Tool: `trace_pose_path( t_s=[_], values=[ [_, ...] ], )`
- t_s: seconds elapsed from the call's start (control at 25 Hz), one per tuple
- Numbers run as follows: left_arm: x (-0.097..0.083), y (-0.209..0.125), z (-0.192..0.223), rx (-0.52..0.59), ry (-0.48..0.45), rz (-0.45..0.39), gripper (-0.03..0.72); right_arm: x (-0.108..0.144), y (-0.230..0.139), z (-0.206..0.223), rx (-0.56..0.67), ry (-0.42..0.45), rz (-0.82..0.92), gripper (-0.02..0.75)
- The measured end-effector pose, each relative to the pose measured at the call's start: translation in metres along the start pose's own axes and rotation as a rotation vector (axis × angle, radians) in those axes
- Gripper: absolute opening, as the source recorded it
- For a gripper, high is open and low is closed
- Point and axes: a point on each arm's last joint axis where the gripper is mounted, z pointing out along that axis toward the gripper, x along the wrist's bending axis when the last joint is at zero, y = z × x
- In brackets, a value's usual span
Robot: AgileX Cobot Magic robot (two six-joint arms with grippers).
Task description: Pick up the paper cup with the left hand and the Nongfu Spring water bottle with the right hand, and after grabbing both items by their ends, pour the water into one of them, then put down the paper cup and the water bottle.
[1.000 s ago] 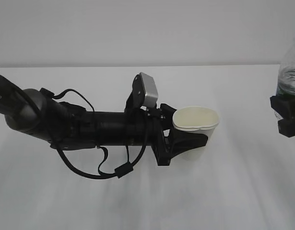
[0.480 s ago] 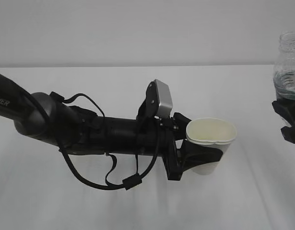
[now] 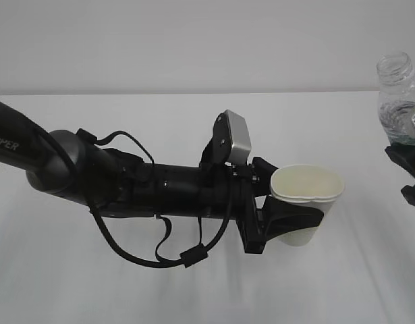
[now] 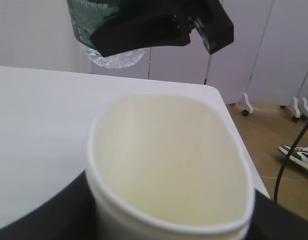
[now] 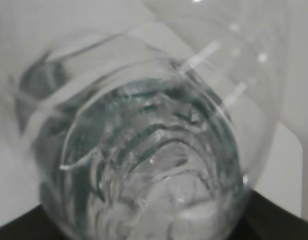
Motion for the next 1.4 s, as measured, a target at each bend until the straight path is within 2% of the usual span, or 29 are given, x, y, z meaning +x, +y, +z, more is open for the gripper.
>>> trace_pose_path(
  t_s=[0.68,1.2,1.4],
  values=[
    [0.0041,0.0058,0.0001,-0.056,0.038,-0.029,0.43,0.0001,-0.0002,0.0,0.002,0.001,-0.179,0.417],
    [0.0036,0.0062,0.0001,-0.061,0.033,-0.028,0.43,0.0001,-0.0002,0.0,0.001,0.001,-0.341,0.416],
    [-0.001,0.0056,0.0023,-0.052,0.003,-0.015,0.43,0.0001,-0.0002,0.0,0.001,0.001,-0.386,0.416]
  ],
)
